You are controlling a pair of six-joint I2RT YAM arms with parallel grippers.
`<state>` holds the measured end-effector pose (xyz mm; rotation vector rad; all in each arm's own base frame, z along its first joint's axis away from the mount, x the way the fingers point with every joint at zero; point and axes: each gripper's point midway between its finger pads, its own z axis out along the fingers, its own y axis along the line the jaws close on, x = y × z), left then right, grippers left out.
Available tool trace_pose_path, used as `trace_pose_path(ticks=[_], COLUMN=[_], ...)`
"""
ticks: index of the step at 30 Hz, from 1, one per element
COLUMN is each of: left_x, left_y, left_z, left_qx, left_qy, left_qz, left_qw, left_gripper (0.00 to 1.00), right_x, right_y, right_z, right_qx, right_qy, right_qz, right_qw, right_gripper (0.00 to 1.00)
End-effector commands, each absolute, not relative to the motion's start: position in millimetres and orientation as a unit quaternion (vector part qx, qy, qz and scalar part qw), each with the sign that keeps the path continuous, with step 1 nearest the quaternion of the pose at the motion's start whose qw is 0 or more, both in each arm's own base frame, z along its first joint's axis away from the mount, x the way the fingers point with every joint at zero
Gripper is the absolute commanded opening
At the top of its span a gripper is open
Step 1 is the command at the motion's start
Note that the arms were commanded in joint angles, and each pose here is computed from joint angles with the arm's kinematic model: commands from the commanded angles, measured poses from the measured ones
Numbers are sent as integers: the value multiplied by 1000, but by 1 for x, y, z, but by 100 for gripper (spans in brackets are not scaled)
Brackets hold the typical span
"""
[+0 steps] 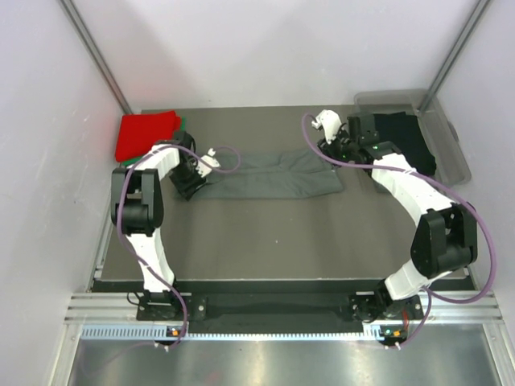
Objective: Fold and stack the t-shirts
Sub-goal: Fold the tshirt
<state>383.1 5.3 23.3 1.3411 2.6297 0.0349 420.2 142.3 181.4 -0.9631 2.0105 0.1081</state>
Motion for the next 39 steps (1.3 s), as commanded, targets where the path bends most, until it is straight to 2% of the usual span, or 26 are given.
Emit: trace_pose_path(ticks=[1, 2, 5, 8, 11, 15, 19, 26, 31, 39], left_x=[395, 391, 382, 361, 322, 259, 196, 117, 102, 103], left_y=[9, 8, 0, -16, -34, -56, -74, -86, -101, -117], left_z=[19, 17, 20, 40, 63, 83, 94, 98, 98, 99], left_qx=[457, 455, 450, 465, 488, 512, 525, 534, 538, 542], left_qy=[885, 887, 891, 883, 871, 858, 845, 829, 821, 815], left_qz=[22, 14, -16, -40, -42, -41, -63, -88, -120, -157], left_qw=[86, 74, 53, 54, 39, -2, -75, -145, -147, -132], left_gripper=[54, 34, 0, 0, 0, 0, 0, 0, 0, 0], right_x=[418, 418, 419, 425, 430, 435, 429, 407, 403, 437], right_y=[146, 142, 134, 122, 117, 113, 118, 110, 110, 114], right_z=[194, 194, 192, 186, 170, 156, 147, 138, 113, 88], right_qx=[-383, -379, -371, -358, -352, -342, -343, -337, -327, -266], right_qy=[800, 801, 806, 813, 827, 843, 856, 869, 887, 919], right_qz=[48, 41, 22, -3, -5, -4, 14, 16, 25, 66], right_qw=[460, 461, 461, 459, 438, 415, 387, 363, 324, 283], right_gripper=[41, 41, 41, 41, 41, 41, 41, 42, 45, 47])
